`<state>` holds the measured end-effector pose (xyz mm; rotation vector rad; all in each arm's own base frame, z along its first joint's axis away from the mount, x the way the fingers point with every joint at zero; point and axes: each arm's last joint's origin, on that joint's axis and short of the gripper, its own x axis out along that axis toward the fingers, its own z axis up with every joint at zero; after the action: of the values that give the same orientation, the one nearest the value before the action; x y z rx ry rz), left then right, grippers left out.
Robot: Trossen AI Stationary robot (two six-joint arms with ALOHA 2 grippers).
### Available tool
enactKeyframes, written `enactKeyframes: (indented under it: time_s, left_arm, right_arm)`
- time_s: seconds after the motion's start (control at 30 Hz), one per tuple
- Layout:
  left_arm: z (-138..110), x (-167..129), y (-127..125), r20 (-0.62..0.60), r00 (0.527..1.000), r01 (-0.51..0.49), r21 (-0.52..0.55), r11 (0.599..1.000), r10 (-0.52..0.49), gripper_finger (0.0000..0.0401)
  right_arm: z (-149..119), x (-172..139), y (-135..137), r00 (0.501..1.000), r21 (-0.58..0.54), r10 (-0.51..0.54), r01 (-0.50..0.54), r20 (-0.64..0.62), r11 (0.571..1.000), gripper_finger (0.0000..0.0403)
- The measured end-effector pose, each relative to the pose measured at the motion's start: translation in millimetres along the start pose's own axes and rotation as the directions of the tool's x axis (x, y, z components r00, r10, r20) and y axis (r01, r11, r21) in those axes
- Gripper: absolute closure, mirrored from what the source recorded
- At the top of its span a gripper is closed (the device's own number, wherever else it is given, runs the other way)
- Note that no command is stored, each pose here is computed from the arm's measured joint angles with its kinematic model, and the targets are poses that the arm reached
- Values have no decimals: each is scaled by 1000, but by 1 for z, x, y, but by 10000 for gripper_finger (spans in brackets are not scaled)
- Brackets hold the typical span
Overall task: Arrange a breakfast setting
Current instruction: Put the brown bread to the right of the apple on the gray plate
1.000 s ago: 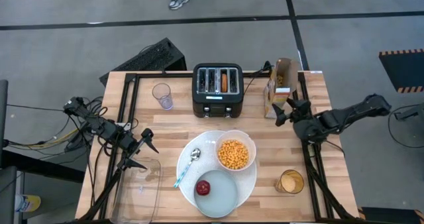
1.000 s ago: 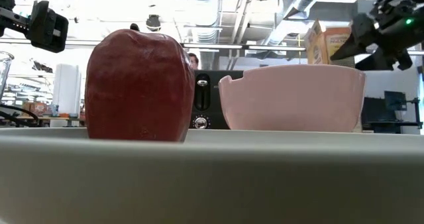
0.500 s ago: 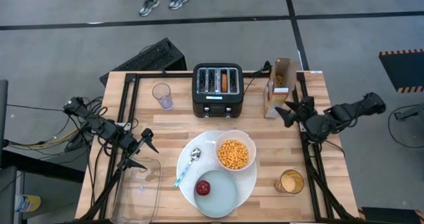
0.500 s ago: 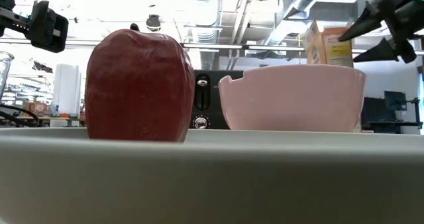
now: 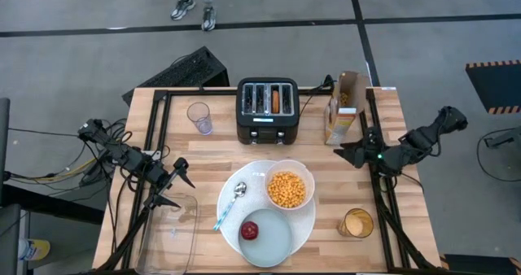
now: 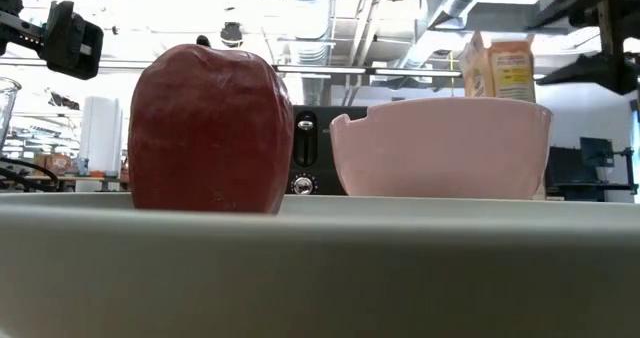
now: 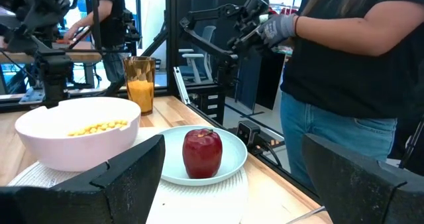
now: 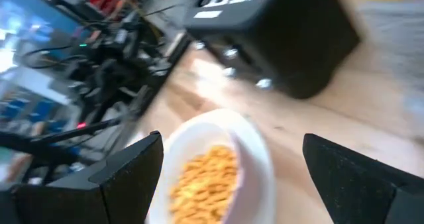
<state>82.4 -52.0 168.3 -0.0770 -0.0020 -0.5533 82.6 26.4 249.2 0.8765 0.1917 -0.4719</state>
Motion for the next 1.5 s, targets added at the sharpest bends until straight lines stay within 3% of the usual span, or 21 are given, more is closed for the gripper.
enactKeyframes:
  time_s: [0.23, 0.47, 1.2, 1.4, 1.5]
  left_arm:
    - [0, 0, 0, 0, 1000, 0, 0, 1000, 0, 62]
    - [0, 0, 0, 0, 1000, 0, 0, 1000, 0, 62]
    - [0, 0, 0, 0, 1000, 0, 0, 1000, 0, 62]
    - [0, 0, 0, 0, 1000, 0, 0, 1000, 0, 62]
    - [0, 0, 0, 0, 1000, 1, 0, 1000, -1, 62]
  right_arm:
    - [-8, 6, 20, 997, 44, 78, -78, -8, 996, 24]
    - [-13, 22, 37, 995, 98, 86, -90, 45, 991, 24]
    - [-4, 74, 82, 925, -2, 214, -224, 313, 974, 24]
    - [1, 88, 94, 919, 5, 203, -217, 338, 976, 24]
    - [8, 96, 109, 915, -50, 221, -217, 337, 975, 24]
